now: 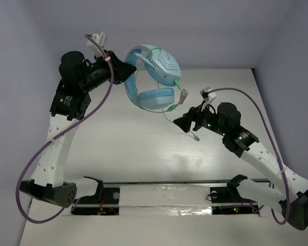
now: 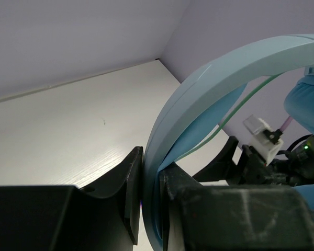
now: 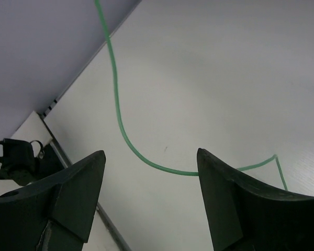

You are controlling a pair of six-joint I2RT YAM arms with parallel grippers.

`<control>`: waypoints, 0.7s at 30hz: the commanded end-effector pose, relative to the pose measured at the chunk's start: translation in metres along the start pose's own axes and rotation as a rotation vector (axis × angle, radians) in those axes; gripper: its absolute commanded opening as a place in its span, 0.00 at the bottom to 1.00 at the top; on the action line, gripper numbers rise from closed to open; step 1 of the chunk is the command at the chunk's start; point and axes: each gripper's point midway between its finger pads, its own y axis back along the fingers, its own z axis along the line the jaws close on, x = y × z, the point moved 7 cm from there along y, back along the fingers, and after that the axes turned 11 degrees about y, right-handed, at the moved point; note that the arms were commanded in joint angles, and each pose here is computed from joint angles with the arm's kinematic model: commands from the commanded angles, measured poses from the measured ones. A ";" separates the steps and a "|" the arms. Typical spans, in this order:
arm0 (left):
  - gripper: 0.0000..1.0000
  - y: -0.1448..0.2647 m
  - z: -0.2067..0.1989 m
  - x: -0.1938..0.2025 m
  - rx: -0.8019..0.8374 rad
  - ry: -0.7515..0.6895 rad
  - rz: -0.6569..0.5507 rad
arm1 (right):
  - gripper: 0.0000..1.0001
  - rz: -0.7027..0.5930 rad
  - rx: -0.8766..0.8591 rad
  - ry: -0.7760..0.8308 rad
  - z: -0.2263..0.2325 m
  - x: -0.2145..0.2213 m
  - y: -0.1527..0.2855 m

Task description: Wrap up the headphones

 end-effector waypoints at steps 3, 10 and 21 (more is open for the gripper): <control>0.00 0.016 -0.031 -0.033 0.089 -0.048 -0.103 | 0.77 0.040 0.001 0.053 0.008 0.002 0.003; 0.00 0.021 -0.040 -0.041 0.116 -0.059 -0.108 | 0.77 0.090 0.079 0.117 0.007 0.015 -0.014; 0.00 0.024 -0.046 -0.044 0.131 -0.030 -0.132 | 0.23 0.110 0.096 0.097 -0.009 0.041 -0.057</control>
